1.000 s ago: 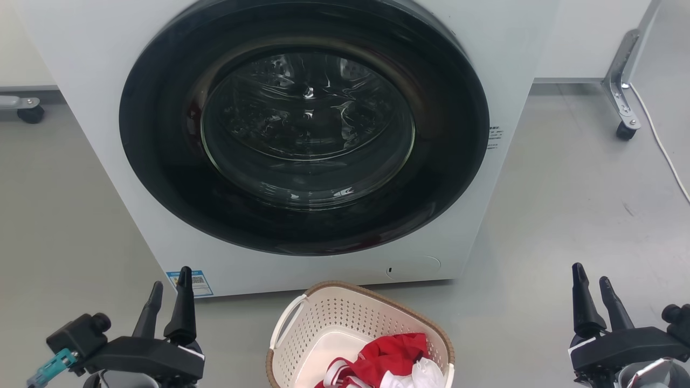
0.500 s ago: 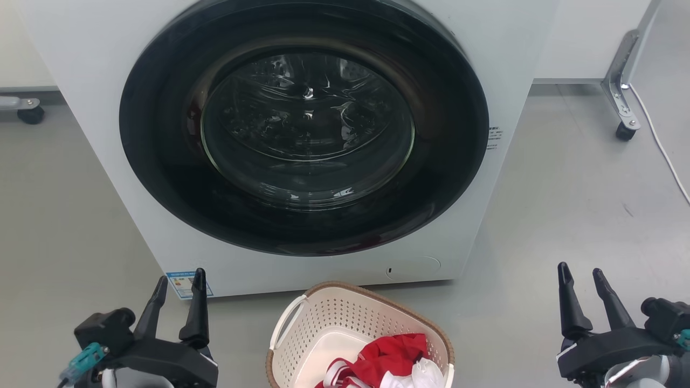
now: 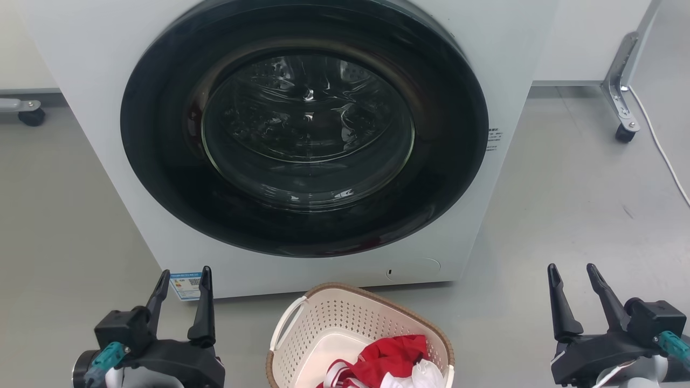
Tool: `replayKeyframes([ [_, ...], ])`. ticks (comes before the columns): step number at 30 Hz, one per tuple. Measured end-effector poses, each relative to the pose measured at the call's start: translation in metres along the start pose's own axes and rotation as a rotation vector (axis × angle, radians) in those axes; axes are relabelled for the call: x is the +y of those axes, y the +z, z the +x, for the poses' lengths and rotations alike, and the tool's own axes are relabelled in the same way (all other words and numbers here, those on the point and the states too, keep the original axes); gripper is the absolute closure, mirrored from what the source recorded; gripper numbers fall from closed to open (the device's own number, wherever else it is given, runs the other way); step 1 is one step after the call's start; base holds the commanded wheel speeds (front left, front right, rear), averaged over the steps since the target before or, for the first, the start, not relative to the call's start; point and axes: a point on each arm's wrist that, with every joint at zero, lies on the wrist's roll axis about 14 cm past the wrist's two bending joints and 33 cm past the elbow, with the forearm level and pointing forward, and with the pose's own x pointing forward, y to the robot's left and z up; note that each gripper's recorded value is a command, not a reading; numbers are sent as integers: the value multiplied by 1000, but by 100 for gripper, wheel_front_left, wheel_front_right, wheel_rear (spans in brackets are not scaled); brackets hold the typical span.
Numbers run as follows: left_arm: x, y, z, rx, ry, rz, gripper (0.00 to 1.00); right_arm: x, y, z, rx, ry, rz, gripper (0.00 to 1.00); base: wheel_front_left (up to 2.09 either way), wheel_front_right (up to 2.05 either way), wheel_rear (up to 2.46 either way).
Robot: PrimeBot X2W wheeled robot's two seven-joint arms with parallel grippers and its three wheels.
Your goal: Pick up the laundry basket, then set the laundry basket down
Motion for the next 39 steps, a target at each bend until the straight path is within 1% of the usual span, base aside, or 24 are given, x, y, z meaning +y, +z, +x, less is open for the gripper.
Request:
replayKeyframes([
  [6,-1,-1,-1,-6,-2,65,0,0,4,0,-24,4,-42,0,0,0,0],
  [20,4,-1,-2,-3,11,71,0,1,1,-1,-12,18,-20,0,0,0,0],
  [39,1,-6,-5,18,5,70,0,7,-7,-2,10,44,1,0,0,0,0],
])
